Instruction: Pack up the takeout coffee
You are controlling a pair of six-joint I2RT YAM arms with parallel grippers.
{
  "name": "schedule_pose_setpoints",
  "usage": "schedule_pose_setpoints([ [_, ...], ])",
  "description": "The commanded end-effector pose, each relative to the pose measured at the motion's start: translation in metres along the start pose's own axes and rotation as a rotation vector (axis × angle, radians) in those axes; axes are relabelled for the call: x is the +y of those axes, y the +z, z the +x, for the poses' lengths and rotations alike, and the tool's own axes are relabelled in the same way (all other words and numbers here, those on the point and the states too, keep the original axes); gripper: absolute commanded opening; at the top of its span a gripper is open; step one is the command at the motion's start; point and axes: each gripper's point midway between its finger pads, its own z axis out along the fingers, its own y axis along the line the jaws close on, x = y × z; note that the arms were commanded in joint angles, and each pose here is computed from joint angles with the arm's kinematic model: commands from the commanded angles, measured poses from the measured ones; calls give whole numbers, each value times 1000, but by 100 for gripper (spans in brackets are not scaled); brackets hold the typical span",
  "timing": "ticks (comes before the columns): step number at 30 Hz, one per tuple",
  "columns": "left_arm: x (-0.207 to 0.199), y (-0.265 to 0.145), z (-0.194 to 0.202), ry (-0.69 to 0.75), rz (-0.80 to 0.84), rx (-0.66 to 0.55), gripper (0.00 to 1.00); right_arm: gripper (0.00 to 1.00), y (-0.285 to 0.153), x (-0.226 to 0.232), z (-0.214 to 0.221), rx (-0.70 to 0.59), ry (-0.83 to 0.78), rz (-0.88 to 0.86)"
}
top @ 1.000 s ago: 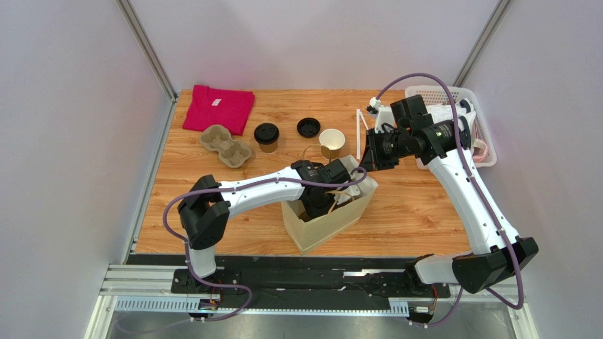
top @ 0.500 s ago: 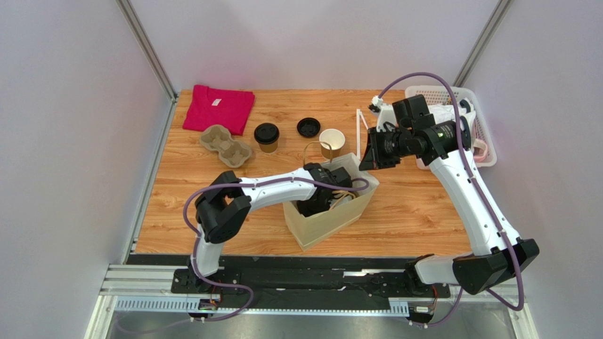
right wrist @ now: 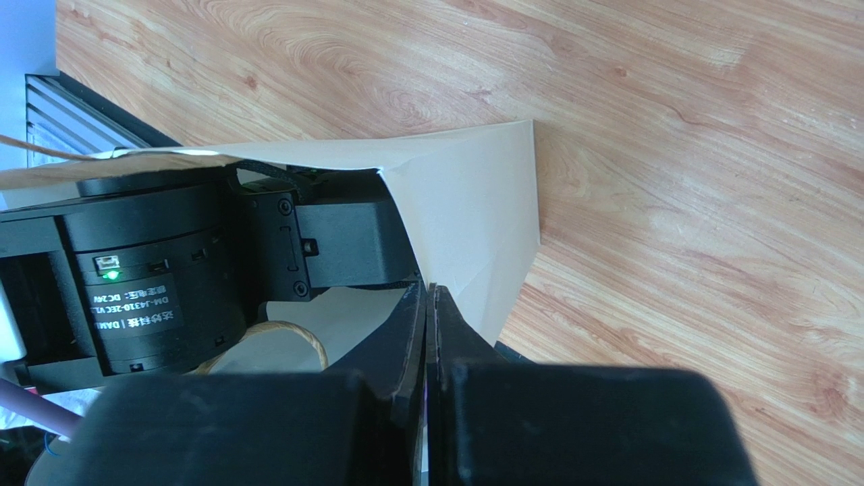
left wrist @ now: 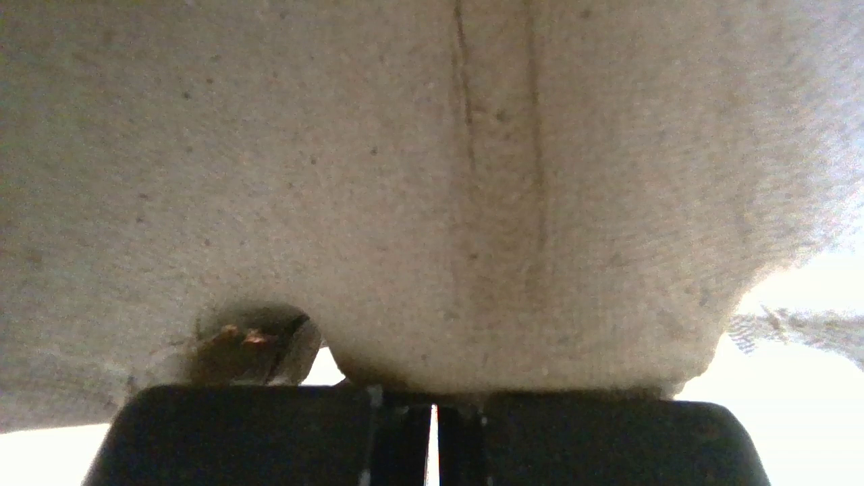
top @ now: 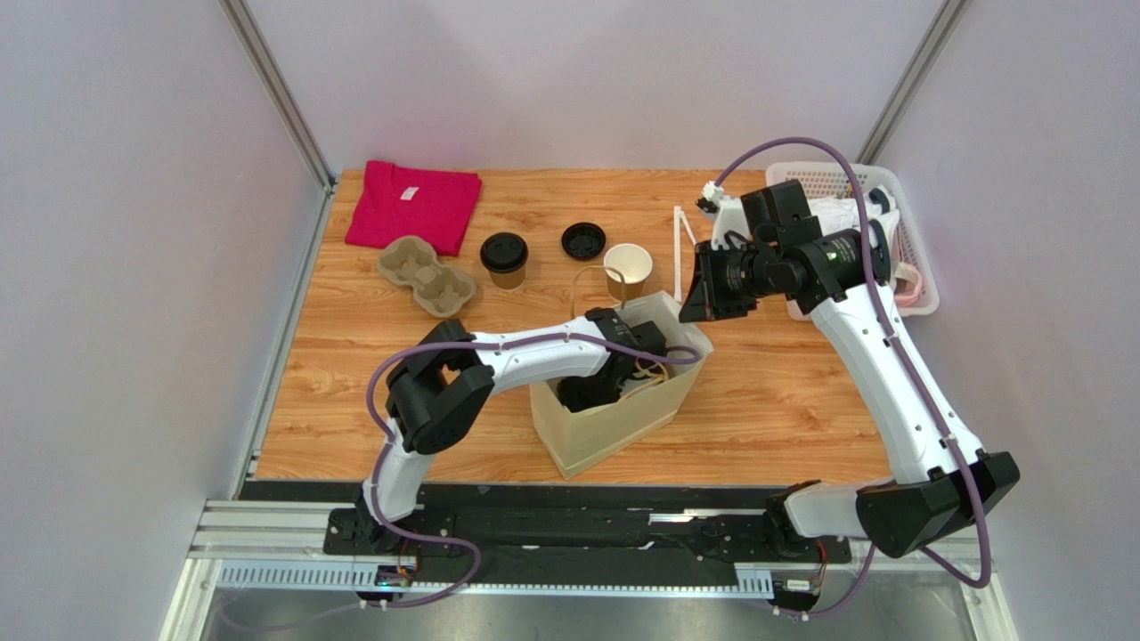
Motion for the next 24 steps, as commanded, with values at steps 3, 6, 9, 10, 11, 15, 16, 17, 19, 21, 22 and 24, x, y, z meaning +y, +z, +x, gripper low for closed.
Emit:
schedule_pose_setpoints([
  [3, -8, 8, 25, 16, 75, 150, 0, 0, -11, 9, -21, -112, -31, -19],
  [6, -6, 14, 28, 18, 75, 174, 0, 0, -13, 10, -22, -119, -33, -24],
  [9, -5, 12, 26, 24, 70, 164, 1, 0, -13, 10, -20, -120, -33, -22],
  [10, -4, 7, 24, 26, 65, 149, 1, 0, -13, 9, -18, -116, -32, -23],
  [11, -4, 5, 23, 27, 64, 142, 2, 0, -13, 9, -18, -121, -35, -21],
  [15, -3, 3, 23, 26, 63, 146, 5, 0, -13, 9, -21, -133, -34, -21],
  [16, -4, 10, 27, 27, 72, 172, 5, 0, -14, 10, -22, -137, -36, -23],
  [17, -4, 13, 28, 26, 77, 183, 5, 0, -14, 11, -24, -142, -38, -27],
  [19, -5, 21, 29, 22, 85, 201, 5, 0, -14, 12, -25, -144, -32, -29],
  [21, -5, 25, 30, 30, 88, 216, 5, 0, -15, 12, -23, -144, -34, -31],
  [22, -4, 28, 32, 30, 92, 229, 5, 0, -15, 12, -23, -144, -35, -31],
  [24, -2, 27, 31, 28, 86, 225, 5, 0, -15, 12, -22, -143, -36, -31],
])
